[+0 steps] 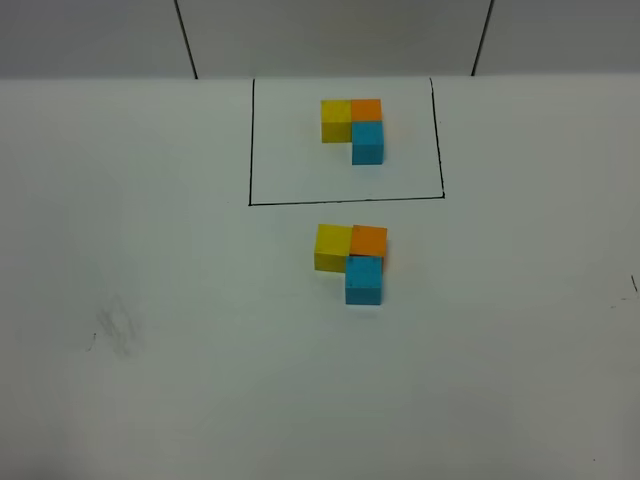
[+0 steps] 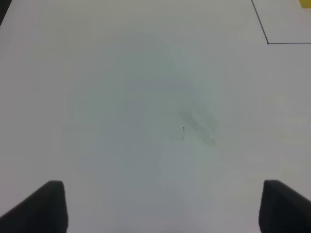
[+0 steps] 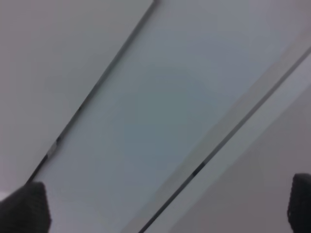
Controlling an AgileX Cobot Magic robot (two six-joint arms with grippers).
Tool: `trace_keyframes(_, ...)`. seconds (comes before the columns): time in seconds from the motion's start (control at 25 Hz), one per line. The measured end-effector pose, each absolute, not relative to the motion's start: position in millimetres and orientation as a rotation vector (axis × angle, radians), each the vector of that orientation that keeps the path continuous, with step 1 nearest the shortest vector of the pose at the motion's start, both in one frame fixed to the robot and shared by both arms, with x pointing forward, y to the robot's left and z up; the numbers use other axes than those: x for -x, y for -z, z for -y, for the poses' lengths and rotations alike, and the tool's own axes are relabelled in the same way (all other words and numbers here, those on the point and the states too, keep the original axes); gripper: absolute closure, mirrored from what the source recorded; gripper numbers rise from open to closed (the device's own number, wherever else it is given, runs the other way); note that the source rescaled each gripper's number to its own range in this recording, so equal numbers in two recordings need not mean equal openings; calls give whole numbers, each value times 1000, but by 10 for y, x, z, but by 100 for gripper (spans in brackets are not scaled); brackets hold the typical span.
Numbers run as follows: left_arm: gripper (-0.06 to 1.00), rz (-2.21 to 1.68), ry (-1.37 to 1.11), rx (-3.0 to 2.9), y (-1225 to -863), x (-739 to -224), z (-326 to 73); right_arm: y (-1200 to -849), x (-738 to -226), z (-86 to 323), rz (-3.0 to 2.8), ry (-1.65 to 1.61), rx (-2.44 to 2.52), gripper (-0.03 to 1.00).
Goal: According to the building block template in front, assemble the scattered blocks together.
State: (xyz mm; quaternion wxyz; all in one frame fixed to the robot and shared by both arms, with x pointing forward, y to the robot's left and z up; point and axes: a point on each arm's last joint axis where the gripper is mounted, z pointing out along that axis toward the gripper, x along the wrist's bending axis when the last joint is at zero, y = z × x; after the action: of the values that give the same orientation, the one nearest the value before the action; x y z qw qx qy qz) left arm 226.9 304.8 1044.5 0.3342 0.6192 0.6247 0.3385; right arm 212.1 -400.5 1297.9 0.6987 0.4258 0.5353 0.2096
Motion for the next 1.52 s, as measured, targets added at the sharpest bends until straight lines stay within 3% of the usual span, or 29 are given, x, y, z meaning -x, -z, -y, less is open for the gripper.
trace_keyframes(0.2,27,-1631,-884,-1616,-10445,-2269,-3048,-12637,-1884,3966,-1246,-483,-969,-3)
trace_keyframes(0.8,27,-1631,-883,-1615,-10445,-2269,-3048,-11343,-2026,3195,-1443,-712,-1159,-1)
trace_keyframes(1.52,27,-1631,-883,-1615,-10445,-2269,-3048,-10566,-2308,2982,-1512,-805,-1488,8)
